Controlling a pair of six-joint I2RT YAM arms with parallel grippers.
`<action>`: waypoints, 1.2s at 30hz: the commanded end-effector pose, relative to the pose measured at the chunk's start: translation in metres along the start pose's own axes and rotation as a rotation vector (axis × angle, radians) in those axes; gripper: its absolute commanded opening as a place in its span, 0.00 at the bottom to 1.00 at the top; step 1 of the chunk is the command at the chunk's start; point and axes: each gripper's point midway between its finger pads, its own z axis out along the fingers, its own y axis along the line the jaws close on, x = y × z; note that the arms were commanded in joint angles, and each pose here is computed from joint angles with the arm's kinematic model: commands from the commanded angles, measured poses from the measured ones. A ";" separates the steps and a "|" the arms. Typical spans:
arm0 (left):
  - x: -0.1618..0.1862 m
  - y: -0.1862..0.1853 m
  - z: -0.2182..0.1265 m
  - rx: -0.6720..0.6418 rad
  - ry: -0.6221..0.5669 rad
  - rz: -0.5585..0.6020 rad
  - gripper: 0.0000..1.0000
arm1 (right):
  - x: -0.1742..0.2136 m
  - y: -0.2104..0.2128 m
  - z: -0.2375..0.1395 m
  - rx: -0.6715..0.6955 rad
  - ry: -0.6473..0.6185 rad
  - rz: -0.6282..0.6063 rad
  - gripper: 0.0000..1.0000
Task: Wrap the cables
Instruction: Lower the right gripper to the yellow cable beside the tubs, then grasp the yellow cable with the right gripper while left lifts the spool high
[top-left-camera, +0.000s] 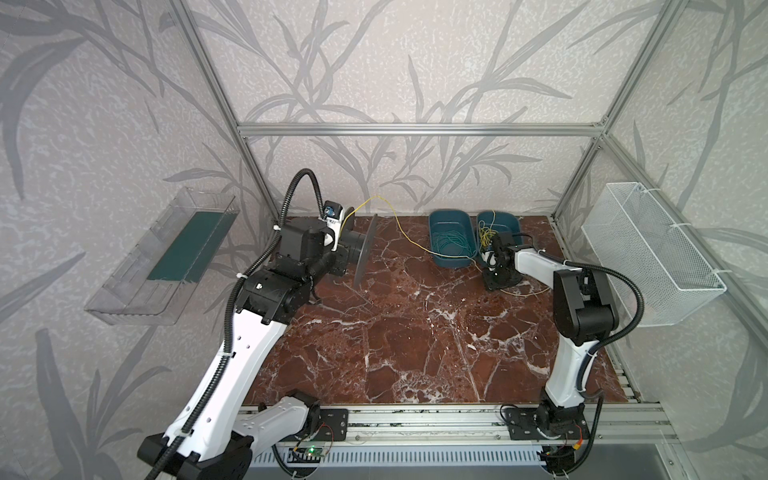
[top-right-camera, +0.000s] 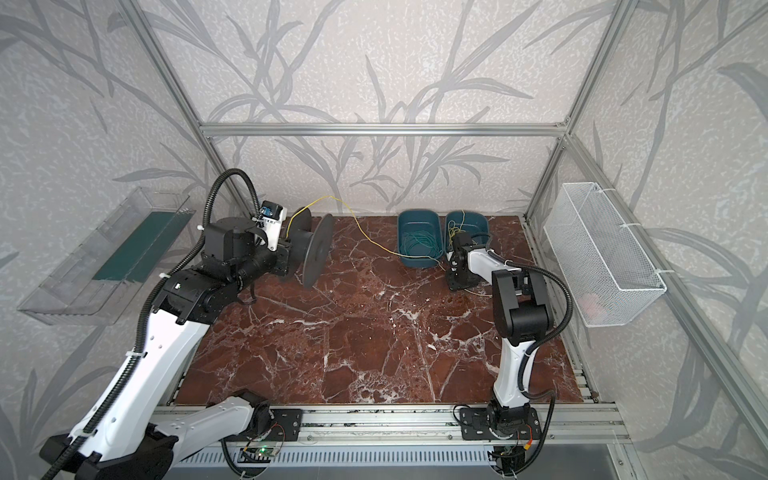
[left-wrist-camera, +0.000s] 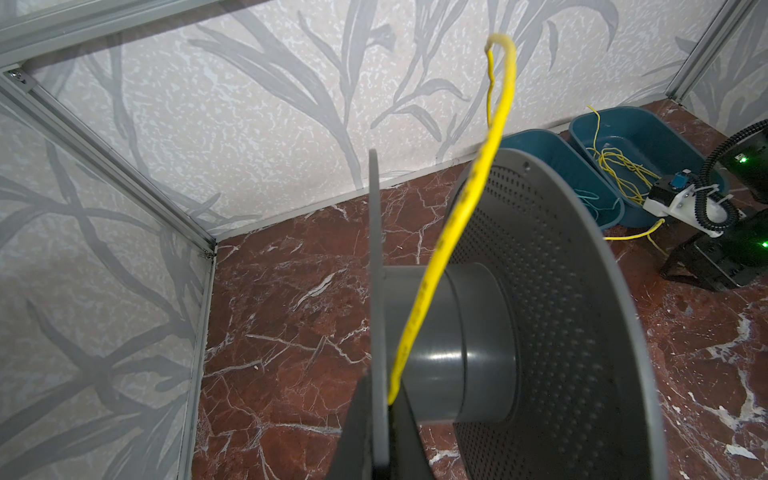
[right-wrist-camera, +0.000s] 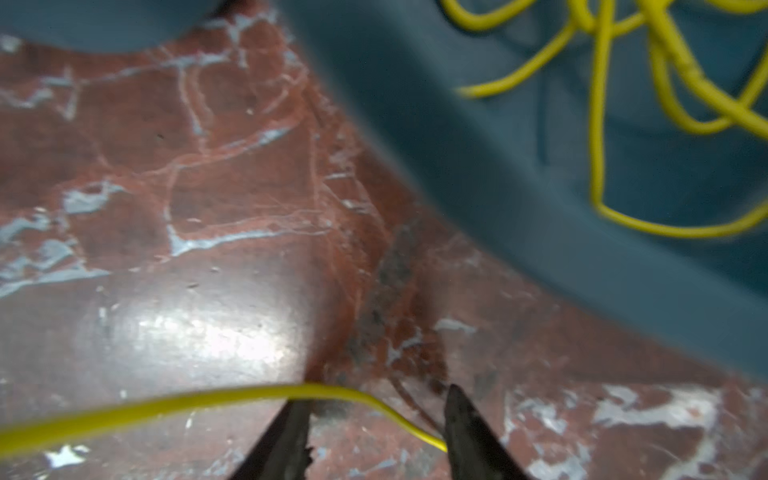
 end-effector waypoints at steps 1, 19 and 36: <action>-0.029 0.004 -0.012 0.005 -0.114 -0.024 0.00 | 0.017 0.010 0.017 -0.063 0.065 -0.002 0.40; -0.032 0.005 -0.015 0.015 -0.146 -0.054 0.00 | 0.012 0.050 -0.028 -0.163 -0.103 0.025 0.00; -0.079 -0.011 -0.089 0.193 -0.281 -0.067 0.00 | 0.008 0.075 -0.035 -0.157 -0.142 0.029 0.00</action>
